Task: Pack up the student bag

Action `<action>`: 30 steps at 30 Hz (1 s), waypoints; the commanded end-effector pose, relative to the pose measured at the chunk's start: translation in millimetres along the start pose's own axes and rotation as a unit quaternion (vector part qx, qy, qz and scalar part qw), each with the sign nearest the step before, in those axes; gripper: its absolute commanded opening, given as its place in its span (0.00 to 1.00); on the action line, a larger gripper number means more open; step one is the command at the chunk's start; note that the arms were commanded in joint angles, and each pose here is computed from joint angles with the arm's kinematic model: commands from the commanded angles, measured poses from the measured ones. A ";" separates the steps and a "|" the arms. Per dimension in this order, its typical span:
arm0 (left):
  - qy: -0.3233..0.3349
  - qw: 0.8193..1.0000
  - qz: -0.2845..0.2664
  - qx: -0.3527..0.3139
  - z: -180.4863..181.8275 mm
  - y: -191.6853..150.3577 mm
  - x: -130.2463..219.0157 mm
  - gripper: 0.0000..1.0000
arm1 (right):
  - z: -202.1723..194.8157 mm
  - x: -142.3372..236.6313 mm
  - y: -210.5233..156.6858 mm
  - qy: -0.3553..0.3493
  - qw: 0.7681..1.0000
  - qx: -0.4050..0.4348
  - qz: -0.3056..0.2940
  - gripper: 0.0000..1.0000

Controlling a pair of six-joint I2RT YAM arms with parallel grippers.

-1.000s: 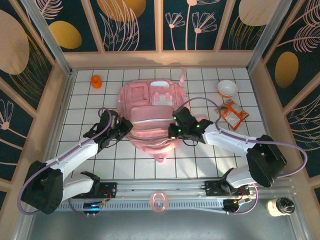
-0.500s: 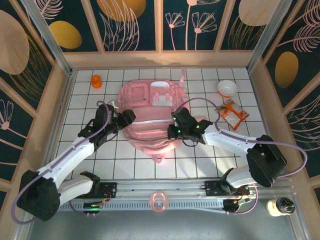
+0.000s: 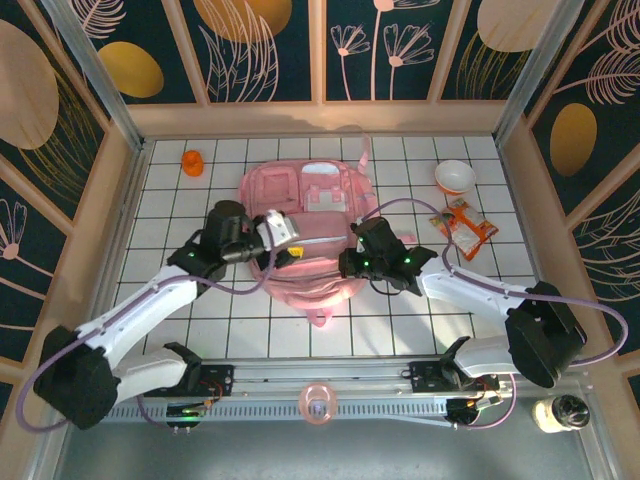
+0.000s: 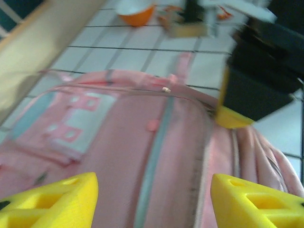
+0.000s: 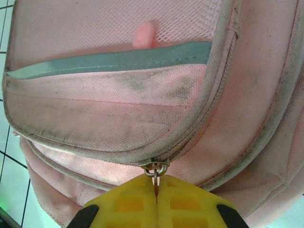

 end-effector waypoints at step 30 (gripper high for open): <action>-0.039 0.991 0.082 -0.094 -10.4 -27.9 -100.9 0.14 | -5.4 8.9 5.7 0.019 0.999 -0.012 -0.036 0.00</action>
Point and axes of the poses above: each hand's point on the last joint's axis, 136 mm out from that joint toward the fingers, its own x axis back along the fingers, its own z axis along the line the jaws close on, y = z × x, the point moved 10 cm from there along x, back along the fingers, and after that the axes turned 15 degrees about x, right-handed, at the moved point
